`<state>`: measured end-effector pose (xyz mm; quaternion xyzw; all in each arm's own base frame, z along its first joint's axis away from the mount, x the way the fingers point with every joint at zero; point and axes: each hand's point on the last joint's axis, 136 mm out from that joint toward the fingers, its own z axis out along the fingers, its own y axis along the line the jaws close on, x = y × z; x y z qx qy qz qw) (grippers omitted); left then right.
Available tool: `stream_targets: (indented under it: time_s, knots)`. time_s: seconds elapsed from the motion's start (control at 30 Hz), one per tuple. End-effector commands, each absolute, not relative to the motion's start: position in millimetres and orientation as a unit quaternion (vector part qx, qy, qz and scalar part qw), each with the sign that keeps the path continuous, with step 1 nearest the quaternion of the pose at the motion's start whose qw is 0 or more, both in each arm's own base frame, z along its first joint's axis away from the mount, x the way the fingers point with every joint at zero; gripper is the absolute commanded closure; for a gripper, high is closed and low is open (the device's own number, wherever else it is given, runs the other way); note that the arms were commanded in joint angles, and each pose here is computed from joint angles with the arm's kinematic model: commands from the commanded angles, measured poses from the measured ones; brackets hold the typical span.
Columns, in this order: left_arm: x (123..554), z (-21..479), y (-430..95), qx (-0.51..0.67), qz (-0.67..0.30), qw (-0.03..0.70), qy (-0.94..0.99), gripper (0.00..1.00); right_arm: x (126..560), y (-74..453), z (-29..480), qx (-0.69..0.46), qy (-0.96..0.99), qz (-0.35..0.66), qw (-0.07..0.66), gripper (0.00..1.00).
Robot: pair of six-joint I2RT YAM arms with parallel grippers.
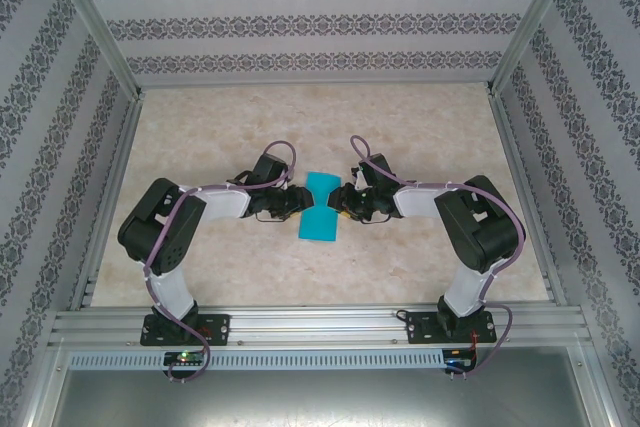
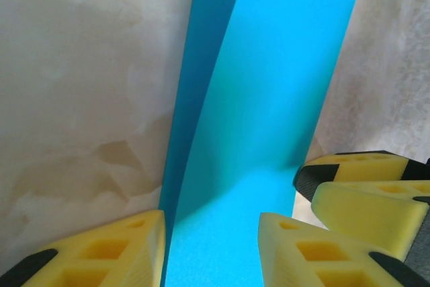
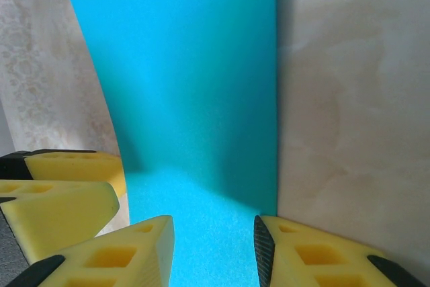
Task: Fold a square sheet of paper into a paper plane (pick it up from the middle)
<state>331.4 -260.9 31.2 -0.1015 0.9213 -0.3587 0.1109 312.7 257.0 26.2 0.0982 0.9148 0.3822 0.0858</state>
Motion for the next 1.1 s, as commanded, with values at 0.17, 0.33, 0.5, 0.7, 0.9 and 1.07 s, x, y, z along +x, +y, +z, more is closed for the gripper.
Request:
stream_targets:
  time_s: [0.17, 0.33, 0.5, 0.7, 0.9, 1.07]
  knots:
    - [341, 43, -275, -0.095, -0.396, 0.118, 0.905, 0.61, 306, 251, 9, 0.107, 0.921, 0.368, 0.07, 0.62]
    - [342, 50, -274, -0.095, -0.397, 0.126, 0.904, 0.61, 307, 251, 10, 0.108, 0.921, 0.368, 0.072, 0.62]
    - [346, 49, -269, -0.091, -0.379, 0.137, 0.911, 0.6, 306, 250, 9, 0.108, 0.921, 0.367, 0.071, 0.62]
    - [360, 45, -266, -0.076, -0.351, 0.153, 0.921, 0.57, 306, 250, 10, 0.107, 0.921, 0.367, 0.072, 0.62]
    - [365, 34, -261, -0.083, -0.333, 0.155, 0.926, 0.54, 306, 249, 11, 0.108, 0.921, 0.367, 0.074, 0.62]
    - [364, 36, -265, -0.081, -0.348, 0.151, 0.922, 0.53, 306, 248, 11, 0.109, 0.921, 0.366, 0.074, 0.62]
